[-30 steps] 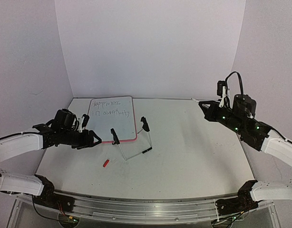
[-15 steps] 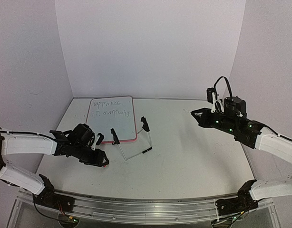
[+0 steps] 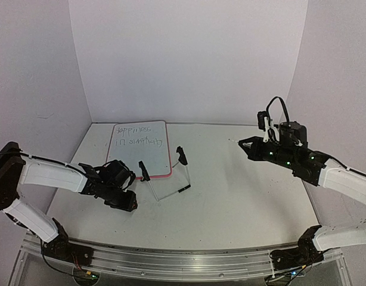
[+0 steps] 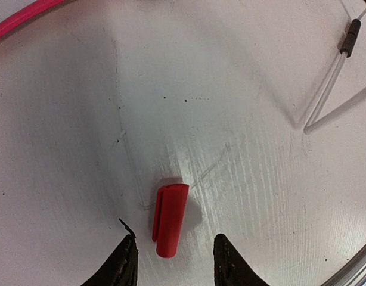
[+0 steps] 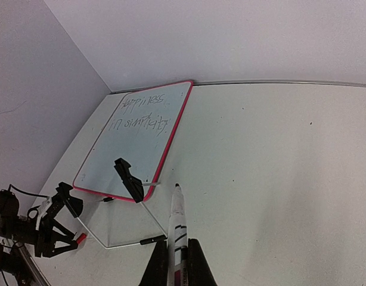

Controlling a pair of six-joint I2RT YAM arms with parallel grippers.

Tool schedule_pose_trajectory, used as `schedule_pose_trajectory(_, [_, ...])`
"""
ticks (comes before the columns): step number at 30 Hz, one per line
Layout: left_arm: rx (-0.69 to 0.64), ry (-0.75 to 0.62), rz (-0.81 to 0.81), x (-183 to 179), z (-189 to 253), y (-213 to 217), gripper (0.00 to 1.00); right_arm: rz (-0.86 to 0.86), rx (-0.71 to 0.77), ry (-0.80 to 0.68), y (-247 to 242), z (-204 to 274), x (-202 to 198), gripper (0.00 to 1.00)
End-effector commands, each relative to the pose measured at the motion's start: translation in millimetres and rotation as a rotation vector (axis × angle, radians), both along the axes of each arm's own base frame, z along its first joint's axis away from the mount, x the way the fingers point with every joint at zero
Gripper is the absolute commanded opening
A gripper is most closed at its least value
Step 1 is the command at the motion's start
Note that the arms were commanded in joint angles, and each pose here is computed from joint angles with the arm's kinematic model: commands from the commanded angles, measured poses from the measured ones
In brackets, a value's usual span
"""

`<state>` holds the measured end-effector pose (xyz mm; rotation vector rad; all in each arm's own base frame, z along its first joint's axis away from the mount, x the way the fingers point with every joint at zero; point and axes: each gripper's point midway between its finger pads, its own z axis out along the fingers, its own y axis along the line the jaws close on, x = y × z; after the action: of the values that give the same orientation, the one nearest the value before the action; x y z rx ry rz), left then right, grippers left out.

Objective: Write a sentence on the whiteboard
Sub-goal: Pick up the pen cap from the center of the board.

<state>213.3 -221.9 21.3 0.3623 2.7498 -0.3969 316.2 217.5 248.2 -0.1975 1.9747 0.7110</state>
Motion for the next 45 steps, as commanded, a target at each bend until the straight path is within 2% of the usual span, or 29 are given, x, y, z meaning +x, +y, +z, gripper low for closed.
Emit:
schedule_pose_trajectory(1, [-0.017, -0.030, 0.034, 12, 6, -10, 0.43, -0.002, 0.015, -0.010, 0, 6, -1, 0.00])
schedule_pose_trajectory(9, [-0.084, 0.017, -0.004, -5, 4, -33, 0.43, -0.006, 0.011, -0.007, -1, 3, -2, 0.00])
schedule_pose_trajectory(11, [-0.136, 0.018, -0.023, -7, 5, -45, 0.43, -0.007, 0.010, -0.005, -1, 2, -2, 0.00])
schedule_pose_trajectory(15, [-0.230, 0.026, -0.108, -17, 7, -72, 0.44, -0.004, 0.010, -0.006, -1, 2, -2, 0.00])
schedule_pose_trajectory(19, [-0.264, 0.001, -0.166, -21, 16, -87, 0.46, -0.009, 0.009, -0.010, -3, 2, -3, 0.00])
schedule_pose_trajectory(28, [-0.150, -0.132, -0.144, -13, 35, -51, 0.43, -0.011, 0.006, -0.019, -5, 3, -5, 0.00])
schedule_pose_trajectory(38, [-0.193, -0.234, -0.156, 20, 42, -43, 0.43, -0.004, 0.019, -0.030, -4, 10, -6, 0.00])
schedule_pose_trajectory(45, [-0.216, -0.209, -0.174, 30, 29, -48, 0.44, -0.006, 0.022, -0.038, -5, 15, -7, 0.00])
